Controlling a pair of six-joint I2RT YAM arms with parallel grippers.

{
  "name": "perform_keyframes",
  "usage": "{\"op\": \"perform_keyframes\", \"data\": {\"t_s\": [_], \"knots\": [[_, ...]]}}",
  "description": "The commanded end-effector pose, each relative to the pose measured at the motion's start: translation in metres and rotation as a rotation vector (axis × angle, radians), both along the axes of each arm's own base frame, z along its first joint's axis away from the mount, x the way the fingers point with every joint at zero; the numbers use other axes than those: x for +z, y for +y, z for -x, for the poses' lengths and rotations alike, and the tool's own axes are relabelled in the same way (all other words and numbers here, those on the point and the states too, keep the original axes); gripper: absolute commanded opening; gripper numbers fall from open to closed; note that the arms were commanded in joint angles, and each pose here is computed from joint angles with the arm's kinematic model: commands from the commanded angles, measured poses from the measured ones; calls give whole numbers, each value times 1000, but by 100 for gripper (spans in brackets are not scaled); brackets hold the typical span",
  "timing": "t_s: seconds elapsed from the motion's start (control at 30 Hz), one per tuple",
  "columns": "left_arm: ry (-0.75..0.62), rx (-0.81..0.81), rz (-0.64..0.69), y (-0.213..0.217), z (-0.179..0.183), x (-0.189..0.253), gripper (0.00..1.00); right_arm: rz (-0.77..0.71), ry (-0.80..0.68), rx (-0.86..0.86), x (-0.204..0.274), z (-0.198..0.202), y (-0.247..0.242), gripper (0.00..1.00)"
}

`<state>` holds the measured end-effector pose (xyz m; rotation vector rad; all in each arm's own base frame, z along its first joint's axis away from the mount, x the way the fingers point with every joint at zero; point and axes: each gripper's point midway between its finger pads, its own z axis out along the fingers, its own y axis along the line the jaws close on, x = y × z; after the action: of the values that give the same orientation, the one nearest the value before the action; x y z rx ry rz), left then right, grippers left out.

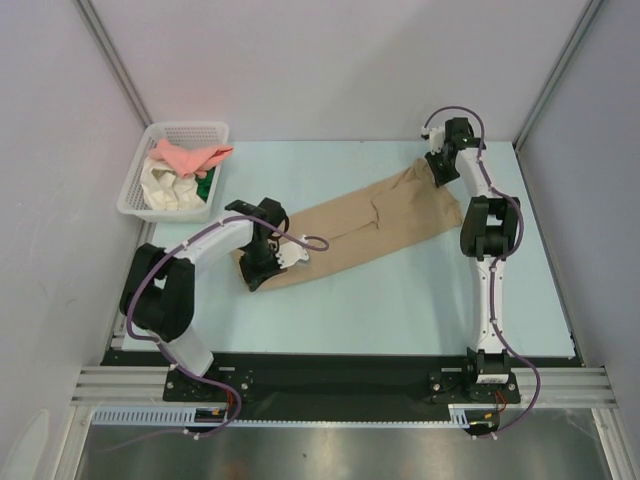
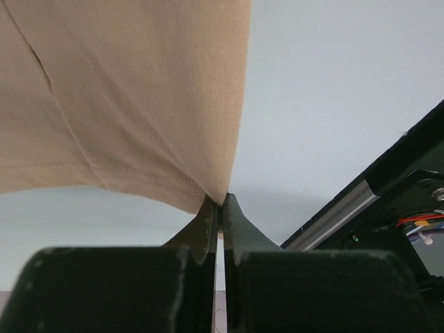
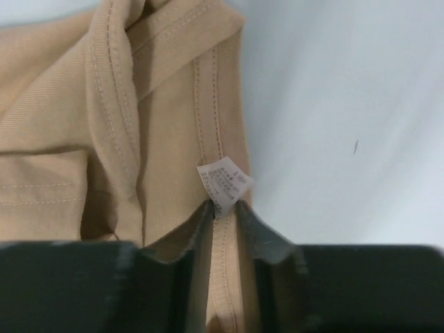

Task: Fold and stack the t-shirts
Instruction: Fold the tshirt

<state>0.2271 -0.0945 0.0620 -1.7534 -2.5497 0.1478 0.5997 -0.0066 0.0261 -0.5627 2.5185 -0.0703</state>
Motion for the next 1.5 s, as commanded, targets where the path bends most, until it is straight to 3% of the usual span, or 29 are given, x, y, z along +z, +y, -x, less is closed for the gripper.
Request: {"op": "perform_keyframes", "data": {"t_s": [0.0,0.1,0.57,0.73,0.9,1.17,1.47], "knots": [[20,5,23,-14,9,8,0,25,-5,-20,-32,-15,-6,21],[29,2,25,-19,14,6,0,53,-28,33,-33,-23,7,0],[103,-49,76,-70,40,-1,0,91,-335,92,0,-90,36,0],[141,-150,81,-98,60,-9,0,95,-516,134,25,-121,65,0],[185,-221,111,-128,76,-17,0,6,-630,172,52,-133,107,0],[228,-310,147,-170,93,-24,1,-87,-713,238,68,-135,164,0],[277,-378,173,-198,115,-35,0,-111,-747,255,54,-138,184,0]]}}
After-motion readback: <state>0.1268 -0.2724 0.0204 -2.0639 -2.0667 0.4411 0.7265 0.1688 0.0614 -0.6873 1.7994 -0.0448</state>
